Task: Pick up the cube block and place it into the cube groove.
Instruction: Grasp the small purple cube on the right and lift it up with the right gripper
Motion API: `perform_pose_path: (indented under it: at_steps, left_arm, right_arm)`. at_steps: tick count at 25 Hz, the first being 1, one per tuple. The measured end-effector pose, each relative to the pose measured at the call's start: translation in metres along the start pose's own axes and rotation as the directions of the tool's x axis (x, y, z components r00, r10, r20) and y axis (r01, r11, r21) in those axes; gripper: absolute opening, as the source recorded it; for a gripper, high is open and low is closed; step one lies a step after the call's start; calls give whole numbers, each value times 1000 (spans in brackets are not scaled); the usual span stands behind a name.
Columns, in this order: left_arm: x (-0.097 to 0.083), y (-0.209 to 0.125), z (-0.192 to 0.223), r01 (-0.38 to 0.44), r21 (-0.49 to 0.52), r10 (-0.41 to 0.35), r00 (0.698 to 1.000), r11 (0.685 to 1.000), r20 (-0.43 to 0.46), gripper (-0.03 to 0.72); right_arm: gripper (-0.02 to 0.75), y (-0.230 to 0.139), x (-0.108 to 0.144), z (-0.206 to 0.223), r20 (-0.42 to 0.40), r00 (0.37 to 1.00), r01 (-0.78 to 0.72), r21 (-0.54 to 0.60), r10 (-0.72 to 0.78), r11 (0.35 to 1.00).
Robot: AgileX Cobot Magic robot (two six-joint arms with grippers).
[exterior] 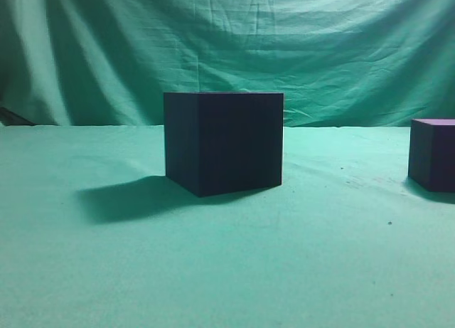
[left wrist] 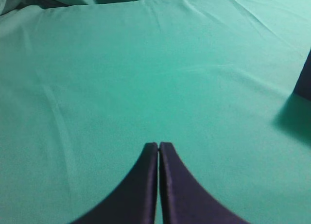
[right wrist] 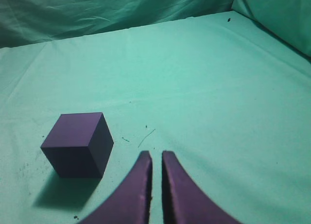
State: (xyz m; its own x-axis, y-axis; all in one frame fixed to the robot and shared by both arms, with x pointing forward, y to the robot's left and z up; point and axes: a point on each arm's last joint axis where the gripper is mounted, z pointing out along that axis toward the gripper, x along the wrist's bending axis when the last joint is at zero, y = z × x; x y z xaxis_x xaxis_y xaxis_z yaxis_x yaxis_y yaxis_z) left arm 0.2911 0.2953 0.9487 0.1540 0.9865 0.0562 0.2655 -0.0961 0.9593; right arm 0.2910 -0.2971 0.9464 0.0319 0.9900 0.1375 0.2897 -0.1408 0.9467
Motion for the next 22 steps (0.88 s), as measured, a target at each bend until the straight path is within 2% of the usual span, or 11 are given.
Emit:
perform_pose_path:
  at_steps: [22]
  left_arm:
    - [0, 0, 0, 0, 0, 0, 1000, 1000, 0, 0]
  right_arm:
    - [48, 0, 0, 0, 0, 1000, 2, 0, -2, 1000]
